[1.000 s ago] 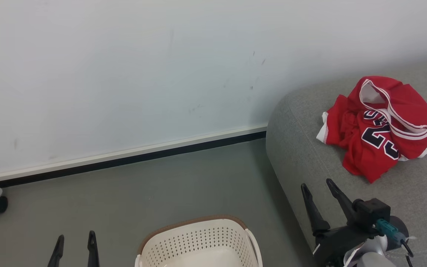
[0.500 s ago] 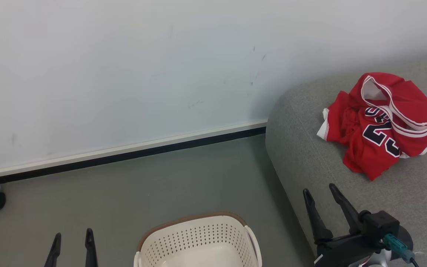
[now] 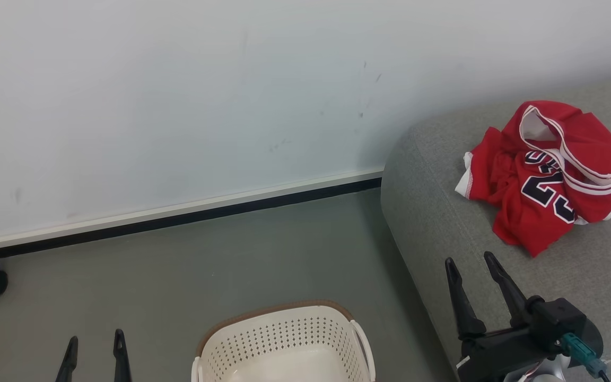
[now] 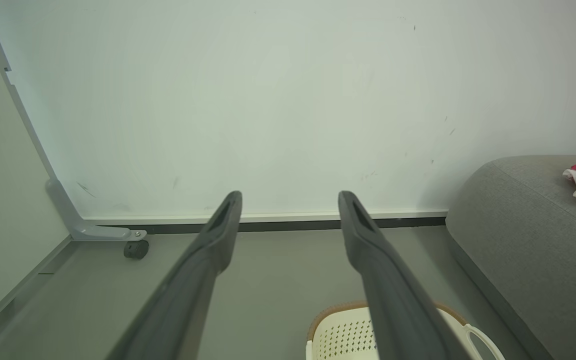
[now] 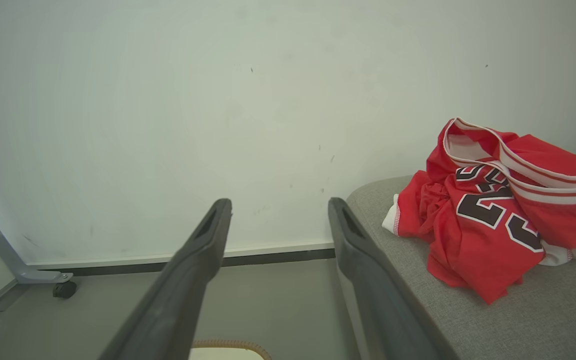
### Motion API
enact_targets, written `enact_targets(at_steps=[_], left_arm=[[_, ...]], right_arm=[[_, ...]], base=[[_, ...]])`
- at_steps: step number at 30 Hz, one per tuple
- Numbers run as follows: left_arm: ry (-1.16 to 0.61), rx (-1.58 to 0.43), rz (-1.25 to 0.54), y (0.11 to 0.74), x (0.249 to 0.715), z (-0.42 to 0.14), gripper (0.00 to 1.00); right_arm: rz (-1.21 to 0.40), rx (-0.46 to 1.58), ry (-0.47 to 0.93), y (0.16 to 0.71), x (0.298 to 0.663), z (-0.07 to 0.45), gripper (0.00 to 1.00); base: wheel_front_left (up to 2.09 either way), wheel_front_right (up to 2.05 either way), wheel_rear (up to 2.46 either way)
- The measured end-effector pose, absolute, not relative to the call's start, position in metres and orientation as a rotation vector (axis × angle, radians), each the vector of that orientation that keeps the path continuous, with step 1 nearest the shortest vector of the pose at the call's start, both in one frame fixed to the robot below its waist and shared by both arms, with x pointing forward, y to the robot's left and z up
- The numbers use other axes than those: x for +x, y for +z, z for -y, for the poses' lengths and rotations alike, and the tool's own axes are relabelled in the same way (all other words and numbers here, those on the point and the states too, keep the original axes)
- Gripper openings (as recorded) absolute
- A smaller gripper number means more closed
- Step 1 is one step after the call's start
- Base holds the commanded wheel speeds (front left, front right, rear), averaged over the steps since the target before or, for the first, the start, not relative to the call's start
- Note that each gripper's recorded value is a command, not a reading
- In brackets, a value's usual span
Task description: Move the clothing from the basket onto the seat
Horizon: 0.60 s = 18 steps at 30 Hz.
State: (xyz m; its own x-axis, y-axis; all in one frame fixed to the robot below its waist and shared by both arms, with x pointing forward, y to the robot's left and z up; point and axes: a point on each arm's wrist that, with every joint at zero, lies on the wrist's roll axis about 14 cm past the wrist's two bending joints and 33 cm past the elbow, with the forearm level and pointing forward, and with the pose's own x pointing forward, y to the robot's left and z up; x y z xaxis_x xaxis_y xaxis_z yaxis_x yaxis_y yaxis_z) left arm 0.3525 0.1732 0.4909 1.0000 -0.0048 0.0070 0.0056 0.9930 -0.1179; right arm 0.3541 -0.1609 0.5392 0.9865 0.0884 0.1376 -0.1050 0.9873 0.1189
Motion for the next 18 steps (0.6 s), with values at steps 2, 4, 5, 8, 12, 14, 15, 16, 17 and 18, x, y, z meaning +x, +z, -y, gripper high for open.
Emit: enact_targets(at_steps=[2,4,5,8,12,14,15,16,17,18], left_arm=[[-0.004,-0.113,0.005,0.4900,0.3524,-0.1738,1.00],[-0.004,-0.109,0.003,0.4894,0.3523,-0.1740,1.00],[-0.003,-0.108,0.002,0.4891,0.3523,-0.1743,1.00],[-0.002,-0.100,0.000,0.4882,0.3524,-0.1753,1.00],[0.006,-0.094,-0.003,0.4871,0.3525,-0.1785,1.00],[0.010,-0.094,-0.005,0.4867,0.3524,-0.1795,1.00],[0.011,-0.093,-0.005,0.4867,0.3523,-0.1799,1.00],[0.011,-0.092,-0.005,0.4866,0.3522,-0.1802,1.00],[0.012,-0.090,-0.006,0.4863,0.3522,-0.1804,1.00],[0.012,-0.089,-0.010,0.4857,0.3520,-0.1805,1.00]], right_arm=[[0.138,0.125,0.092,0.5404,0.3545,0.1622,1.00],[0.136,0.129,0.086,0.5394,0.3536,0.1630,1.00],[0.133,0.128,0.085,0.5380,0.3528,0.1631,1.00],[0.135,0.130,0.080,0.5383,0.3534,0.1639,1.00],[0.148,0.119,0.071,0.5418,0.3552,0.1667,1.00],[0.152,0.113,0.068,0.5428,0.3558,0.1677,1.00],[0.153,0.112,0.067,0.5433,0.3560,0.1680,1.00],[0.155,0.113,0.066,0.5436,0.3563,0.1682,1.00],[0.156,0.111,0.066,0.5440,0.3564,0.1681,1.00],[0.157,0.108,0.066,0.5443,0.3565,0.1679,1.00]], base=[[0.00,0.00,0.00],[0.00,0.00,0.00],[0.00,0.00,0.00],[0.00,0.00,0.00],[0.00,0.00,0.00],[0.00,0.00,0.00],[0.00,0.00,0.00],[0.00,0.00,0.00],[0.00,0.00,0.00],[0.00,0.00,0.00]])
